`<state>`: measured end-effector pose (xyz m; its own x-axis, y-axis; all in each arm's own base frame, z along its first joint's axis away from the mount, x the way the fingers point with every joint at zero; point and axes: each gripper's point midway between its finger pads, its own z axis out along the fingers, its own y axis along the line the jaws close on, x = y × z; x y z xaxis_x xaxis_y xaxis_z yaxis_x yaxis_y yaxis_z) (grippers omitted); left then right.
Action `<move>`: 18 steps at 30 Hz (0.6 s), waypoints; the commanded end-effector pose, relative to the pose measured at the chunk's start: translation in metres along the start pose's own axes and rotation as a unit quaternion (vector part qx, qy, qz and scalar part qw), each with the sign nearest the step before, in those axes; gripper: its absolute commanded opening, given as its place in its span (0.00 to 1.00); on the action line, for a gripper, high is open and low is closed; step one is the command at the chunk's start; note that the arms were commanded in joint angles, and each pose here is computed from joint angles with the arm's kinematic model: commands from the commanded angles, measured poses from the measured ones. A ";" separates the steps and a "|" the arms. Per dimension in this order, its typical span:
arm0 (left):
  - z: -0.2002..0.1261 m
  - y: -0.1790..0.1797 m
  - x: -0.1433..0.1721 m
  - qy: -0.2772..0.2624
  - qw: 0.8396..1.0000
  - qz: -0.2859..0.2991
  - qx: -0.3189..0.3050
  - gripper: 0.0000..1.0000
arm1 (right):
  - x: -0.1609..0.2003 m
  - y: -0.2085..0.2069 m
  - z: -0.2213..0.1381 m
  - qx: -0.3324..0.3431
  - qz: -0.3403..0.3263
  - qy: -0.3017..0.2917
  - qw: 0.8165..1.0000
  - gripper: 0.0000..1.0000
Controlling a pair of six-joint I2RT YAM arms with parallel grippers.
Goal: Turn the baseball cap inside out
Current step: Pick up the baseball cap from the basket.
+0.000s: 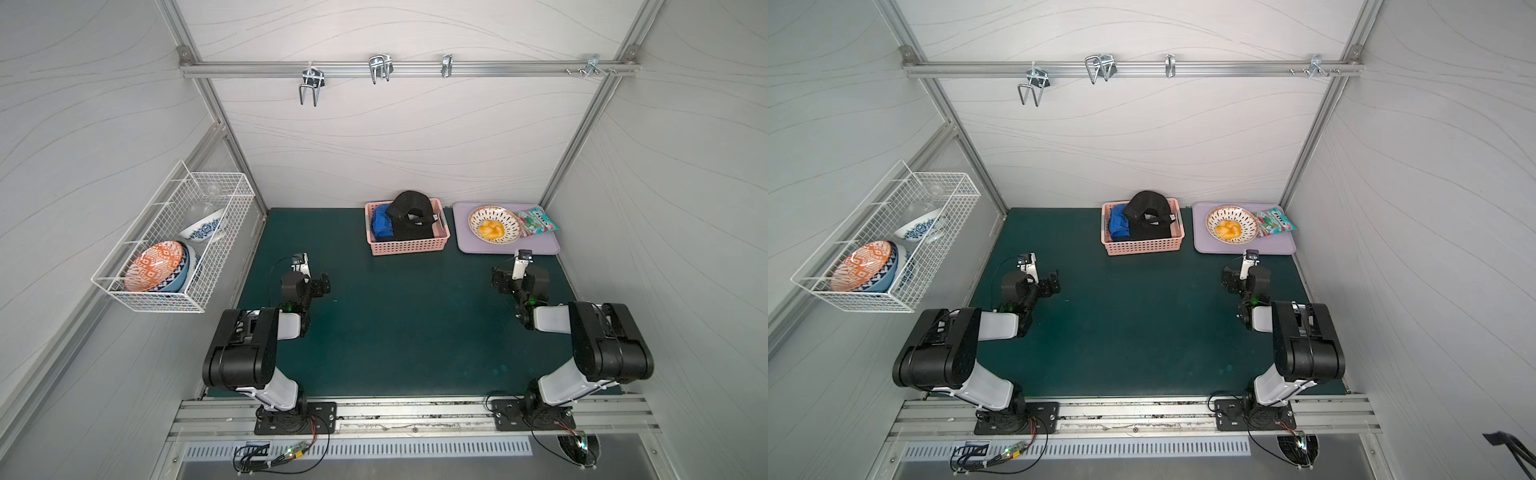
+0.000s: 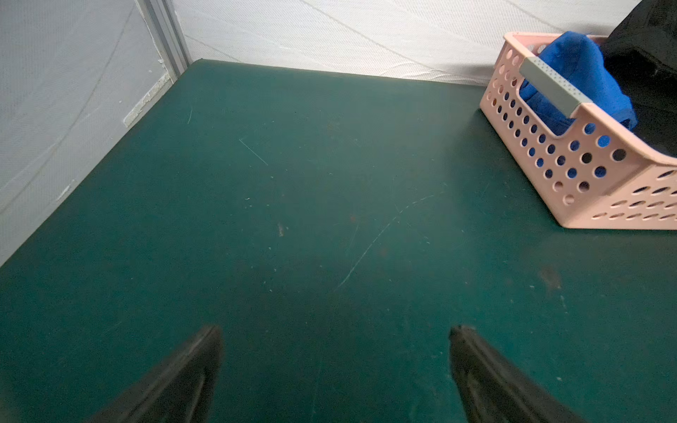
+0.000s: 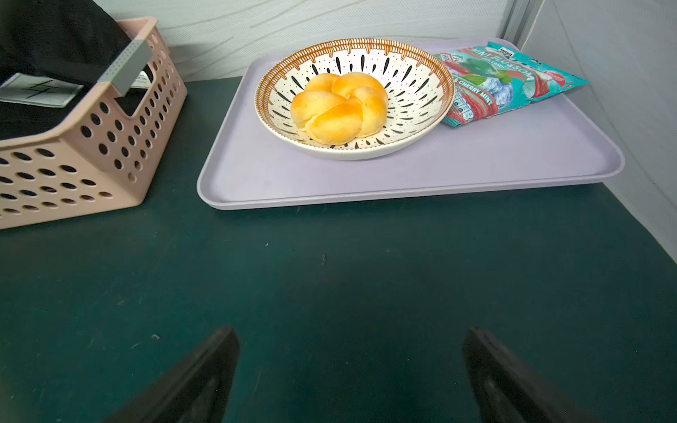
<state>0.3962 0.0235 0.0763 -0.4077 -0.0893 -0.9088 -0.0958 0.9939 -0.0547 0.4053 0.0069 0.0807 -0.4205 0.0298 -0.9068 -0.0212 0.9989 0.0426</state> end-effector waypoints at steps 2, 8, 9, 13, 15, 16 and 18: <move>-0.002 -0.003 -0.015 -0.023 1.000 0.001 0.004 1.00 | -0.001 0.001 -0.003 -0.003 0.005 0.000 1.000 0.99; -0.001 -0.003 -0.014 -0.023 1.000 0.002 0.005 0.99 | -0.001 0.001 -0.003 -0.003 0.005 0.000 1.000 0.99; -0.001 -0.004 -0.014 -0.022 1.000 0.002 0.005 1.00 | -0.001 0.000 -0.003 -0.003 0.006 0.000 1.000 0.99; -0.001 -0.003 -0.015 -0.023 1.000 0.002 0.005 1.00 | -0.001 0.000 -0.003 -0.003 0.005 0.000 1.000 0.99; -0.001 -0.003 -0.015 -0.023 1.000 0.001 0.005 1.00 | -0.001 0.000 -0.003 -0.002 0.005 0.001 1.000 0.99; -0.002 -0.003 -0.015 -0.023 1.000 0.002 0.005 1.00 | -0.001 0.000 -0.003 -0.003 0.005 0.000 1.000 0.99; -0.003 -0.002 -0.020 -0.032 0.999 -0.001 0.000 1.00 | -0.007 -0.002 -0.005 0.004 0.007 -0.010 1.000 0.99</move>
<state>0.3961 0.0235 0.0762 -0.4079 -0.0897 -0.9086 -0.0963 0.9938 -0.0548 0.4053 0.0072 0.0810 -0.4199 0.0302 -0.9071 -0.0224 0.9988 0.0436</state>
